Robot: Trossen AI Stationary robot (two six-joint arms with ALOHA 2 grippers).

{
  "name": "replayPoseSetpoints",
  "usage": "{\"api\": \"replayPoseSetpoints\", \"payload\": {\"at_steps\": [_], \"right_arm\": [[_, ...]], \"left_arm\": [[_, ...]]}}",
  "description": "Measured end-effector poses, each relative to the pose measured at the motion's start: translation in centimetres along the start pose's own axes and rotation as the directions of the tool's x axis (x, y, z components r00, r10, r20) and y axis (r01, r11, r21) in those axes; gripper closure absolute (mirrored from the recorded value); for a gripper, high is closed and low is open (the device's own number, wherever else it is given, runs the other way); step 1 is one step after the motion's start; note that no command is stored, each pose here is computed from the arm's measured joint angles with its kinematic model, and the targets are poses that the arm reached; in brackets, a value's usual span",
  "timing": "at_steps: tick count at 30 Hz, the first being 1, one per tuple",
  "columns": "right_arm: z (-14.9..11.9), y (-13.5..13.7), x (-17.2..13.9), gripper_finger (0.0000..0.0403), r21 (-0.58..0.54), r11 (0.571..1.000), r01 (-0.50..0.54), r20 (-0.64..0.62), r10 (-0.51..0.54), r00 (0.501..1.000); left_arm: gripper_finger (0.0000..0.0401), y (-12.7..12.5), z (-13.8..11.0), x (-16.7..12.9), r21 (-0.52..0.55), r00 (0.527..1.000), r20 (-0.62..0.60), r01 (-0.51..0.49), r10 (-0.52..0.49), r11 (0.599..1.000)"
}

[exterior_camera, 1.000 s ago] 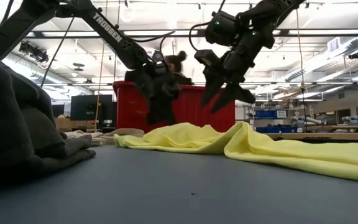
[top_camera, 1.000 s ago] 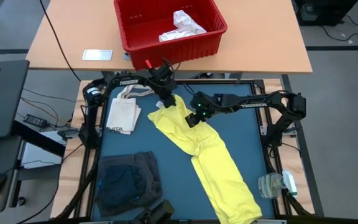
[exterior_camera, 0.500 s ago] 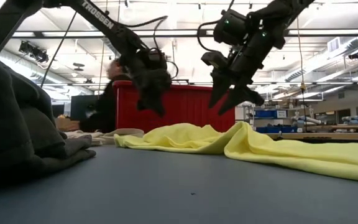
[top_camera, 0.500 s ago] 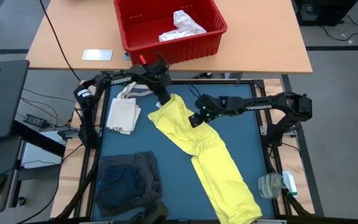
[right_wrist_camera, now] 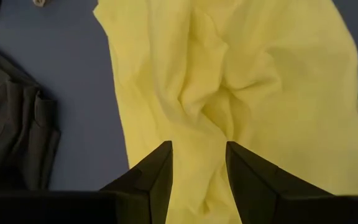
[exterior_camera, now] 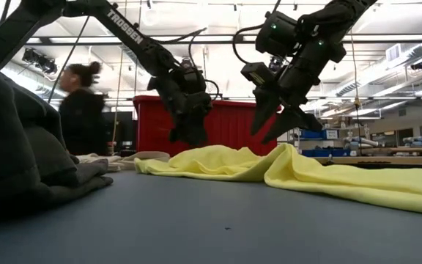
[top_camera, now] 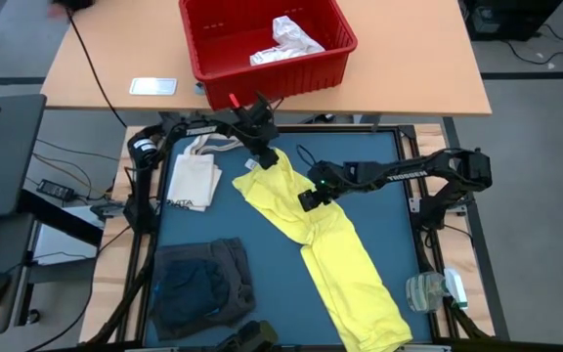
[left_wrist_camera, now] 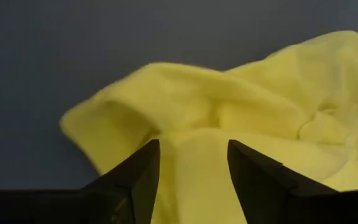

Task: Fold laundry
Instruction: Fold the yellow shirt

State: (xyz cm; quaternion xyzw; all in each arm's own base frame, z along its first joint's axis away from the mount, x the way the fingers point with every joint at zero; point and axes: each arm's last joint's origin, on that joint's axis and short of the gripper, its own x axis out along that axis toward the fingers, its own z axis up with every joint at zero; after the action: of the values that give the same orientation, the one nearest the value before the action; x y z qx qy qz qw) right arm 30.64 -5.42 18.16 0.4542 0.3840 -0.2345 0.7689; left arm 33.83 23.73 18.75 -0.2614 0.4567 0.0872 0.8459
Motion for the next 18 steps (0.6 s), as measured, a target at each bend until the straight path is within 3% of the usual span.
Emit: {"api": "replayPoseSetpoints", "payload": {"at_steps": [9, 12, 16, 18], "right_arm": [[-0.1, 0.0, 0.0, 0.0248, 0.009, 1.000, 0.000, -0.002, 0.000, 1.000], [-0.1, 0.0, 0.0, 0.0248, 0.001, 1.000, 0.000, -0.002, 0.000, 1.000], [-0.1, -0.1, 0.0, 0.0248, -0.010, 1.000, 0.003, -0.005, -0.003, 1.000], [-0.1, -0.1, 0.0, 0.0248, -0.010, 1.000, 0.003, -0.005, -0.003, 1.000]], "left_arm": [[0.0240, 0.0, -0.4, 1.7, -0.024, 0.999, -0.043, -0.020, 0.019, 1.000], [0.0284, 0.1, -0.4, 1.7, -0.026, 0.999, -0.041, -0.031, 0.030, 0.999], [0.0381, 0.3, -0.4, 1.3, -0.032, 0.999, -0.039, -0.035, 0.033, 0.999], [0.0392, 0.3, -0.3, 1.0, -0.021, 0.999, -0.028, -0.033, 0.032, 0.999]]}}
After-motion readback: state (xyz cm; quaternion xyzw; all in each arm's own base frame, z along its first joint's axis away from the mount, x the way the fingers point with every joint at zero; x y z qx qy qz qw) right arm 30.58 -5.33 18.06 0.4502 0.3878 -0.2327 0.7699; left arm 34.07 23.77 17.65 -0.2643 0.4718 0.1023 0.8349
